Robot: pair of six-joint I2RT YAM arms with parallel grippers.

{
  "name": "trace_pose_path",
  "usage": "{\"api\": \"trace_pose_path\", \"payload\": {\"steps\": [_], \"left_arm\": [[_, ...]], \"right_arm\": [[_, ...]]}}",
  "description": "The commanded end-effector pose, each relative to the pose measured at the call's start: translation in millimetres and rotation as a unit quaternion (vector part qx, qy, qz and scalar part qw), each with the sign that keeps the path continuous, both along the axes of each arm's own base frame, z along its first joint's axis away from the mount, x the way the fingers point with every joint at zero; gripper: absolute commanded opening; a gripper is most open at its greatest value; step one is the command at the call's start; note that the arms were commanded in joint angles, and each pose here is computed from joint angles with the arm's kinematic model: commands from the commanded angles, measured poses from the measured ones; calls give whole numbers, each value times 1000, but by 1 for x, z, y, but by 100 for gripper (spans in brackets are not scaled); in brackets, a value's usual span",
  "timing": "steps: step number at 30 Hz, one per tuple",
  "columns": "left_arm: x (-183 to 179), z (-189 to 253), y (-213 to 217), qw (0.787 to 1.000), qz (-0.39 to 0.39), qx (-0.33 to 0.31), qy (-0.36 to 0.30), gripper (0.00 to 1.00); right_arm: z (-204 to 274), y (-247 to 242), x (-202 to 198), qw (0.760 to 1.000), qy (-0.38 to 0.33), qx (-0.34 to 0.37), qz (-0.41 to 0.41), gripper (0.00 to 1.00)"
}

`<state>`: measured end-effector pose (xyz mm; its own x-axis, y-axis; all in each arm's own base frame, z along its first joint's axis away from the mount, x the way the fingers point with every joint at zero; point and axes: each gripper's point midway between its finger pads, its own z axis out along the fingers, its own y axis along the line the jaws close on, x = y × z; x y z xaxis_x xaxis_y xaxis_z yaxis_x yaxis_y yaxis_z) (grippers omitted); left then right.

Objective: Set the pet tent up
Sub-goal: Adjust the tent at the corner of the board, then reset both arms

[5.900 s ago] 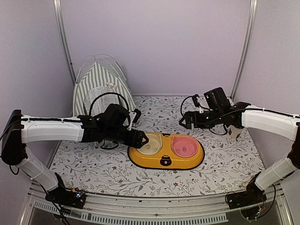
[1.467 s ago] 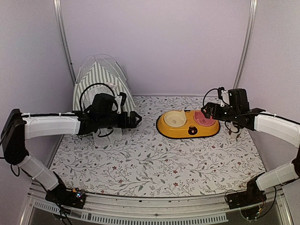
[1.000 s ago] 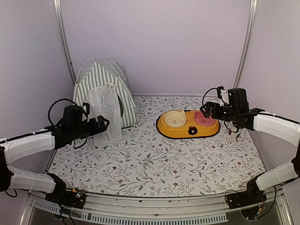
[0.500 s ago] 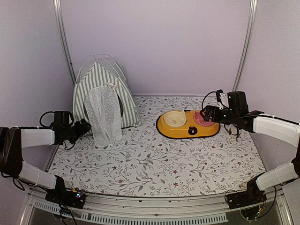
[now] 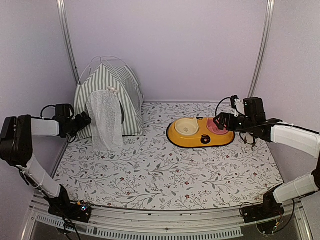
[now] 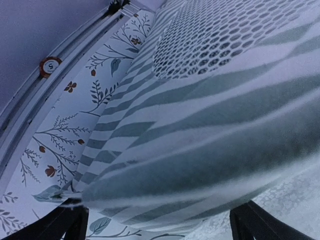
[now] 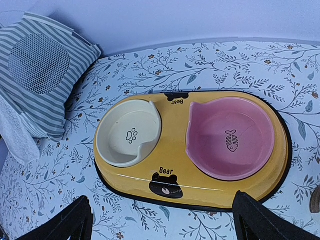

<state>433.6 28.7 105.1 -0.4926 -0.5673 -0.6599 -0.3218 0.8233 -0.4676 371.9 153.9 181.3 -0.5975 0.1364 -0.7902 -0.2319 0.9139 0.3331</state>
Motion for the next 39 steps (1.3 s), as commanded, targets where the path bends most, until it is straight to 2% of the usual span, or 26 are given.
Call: {"api": "trace_pose_path", "payload": {"steps": [1, 6, 16, 21, 25, 31, 36, 39], "left_arm": [[12, 9, 16, 1000, -6, 26, -13, 99], [5, 18, 12, 1000, -13, 15, -22, 99], [-56, 31, -7, 999, -16, 29, -30, 99], [-77, 40, -39, 996, -53, 50, -44, 100], [-87, 61, -68, 989, -95, 78, -81, 100], [-84, 83, -90, 978, -134, 103, -122, 99], [-74, 98, -80, 974, -103, 136, -151, 99], [-71, 107, -73, 963, -99, 181, -172, 99]], "right_arm": [[9, 4, 2, 1000, -15, 6, 14, 99], [12, 4, 5, 1000, -21, 2, 13, 99], [23, 1, 9, 999, -45, 3, 5, 99], [39, -4, 8, 996, -88, 10, -4, 99], [42, -8, 11, 993, -111, -25, 1, 99], [36, -77, 29, 988, -128, -21, -89, 99], [29, -141, 34, 964, -180, -78, -182, 99], [22, -168, 34, 958, -188, -73, -202, 99]]}}
